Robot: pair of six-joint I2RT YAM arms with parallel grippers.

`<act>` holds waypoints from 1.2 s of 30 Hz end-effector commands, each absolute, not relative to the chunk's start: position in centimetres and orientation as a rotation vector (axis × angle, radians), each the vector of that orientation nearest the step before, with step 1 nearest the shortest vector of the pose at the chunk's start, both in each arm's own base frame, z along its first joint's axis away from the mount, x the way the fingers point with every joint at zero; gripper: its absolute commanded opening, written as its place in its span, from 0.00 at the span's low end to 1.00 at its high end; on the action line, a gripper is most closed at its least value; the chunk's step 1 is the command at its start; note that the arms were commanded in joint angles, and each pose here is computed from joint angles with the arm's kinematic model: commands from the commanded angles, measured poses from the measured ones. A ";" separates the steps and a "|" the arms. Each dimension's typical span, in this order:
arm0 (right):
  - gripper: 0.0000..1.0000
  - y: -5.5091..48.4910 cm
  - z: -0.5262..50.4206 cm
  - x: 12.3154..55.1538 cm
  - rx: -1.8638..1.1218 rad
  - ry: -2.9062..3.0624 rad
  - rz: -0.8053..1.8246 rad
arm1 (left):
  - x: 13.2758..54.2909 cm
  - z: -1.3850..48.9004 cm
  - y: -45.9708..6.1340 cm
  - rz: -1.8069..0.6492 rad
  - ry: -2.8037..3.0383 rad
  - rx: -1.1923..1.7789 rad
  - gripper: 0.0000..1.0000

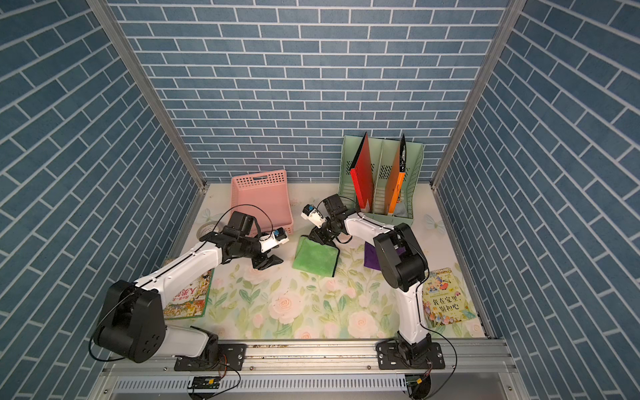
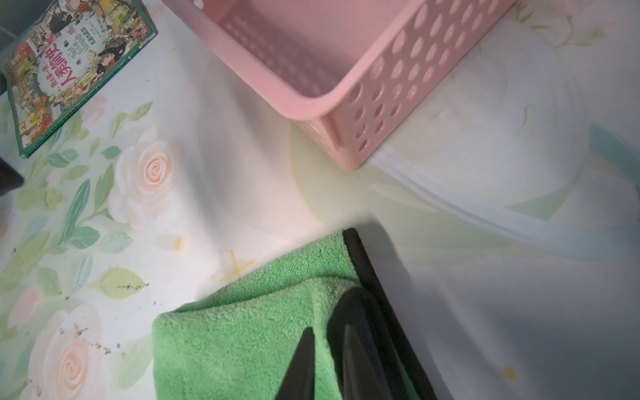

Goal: Fold the square dishcloth
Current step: Smooth out the cleaning item at the center of the board.

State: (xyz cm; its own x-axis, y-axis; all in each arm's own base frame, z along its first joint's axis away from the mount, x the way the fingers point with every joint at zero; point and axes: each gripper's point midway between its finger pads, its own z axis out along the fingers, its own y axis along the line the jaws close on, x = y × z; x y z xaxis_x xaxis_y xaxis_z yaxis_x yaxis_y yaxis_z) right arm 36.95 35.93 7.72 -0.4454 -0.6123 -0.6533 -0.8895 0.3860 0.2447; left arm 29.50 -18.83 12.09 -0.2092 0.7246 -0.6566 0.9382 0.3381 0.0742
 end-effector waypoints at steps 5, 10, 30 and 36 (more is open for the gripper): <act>0.41 35.7 6.3 36.0 -1.348 2.227 0.809 | 29.2 12.6 -18.3 -0.449 2.004 1.460 0.65; 0.31 35.6 5.8 35.8 -1.353 2.238 0.814 | 29.3 12.6 -18.4 -0.455 2.008 1.456 0.65; 0.00 38.6 10.4 36.2 -1.346 2.089 0.882 | 29.4 12.7 -18.2 -0.454 2.002 1.450 0.66; 0.00 39.4 9.2 36.6 -1.353 2.108 0.896 | 29.3 12.3 -18.6 -0.490 2.004 1.443 0.66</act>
State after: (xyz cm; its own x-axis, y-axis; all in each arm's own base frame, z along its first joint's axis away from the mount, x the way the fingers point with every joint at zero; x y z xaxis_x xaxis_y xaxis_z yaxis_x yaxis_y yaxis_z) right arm 36.38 38.40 9.10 -0.3963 -0.6141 -0.6826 -0.9161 0.3137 0.2496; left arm 29.41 -18.37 12.23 -0.2095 0.7283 -0.6524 0.9373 0.3396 0.0782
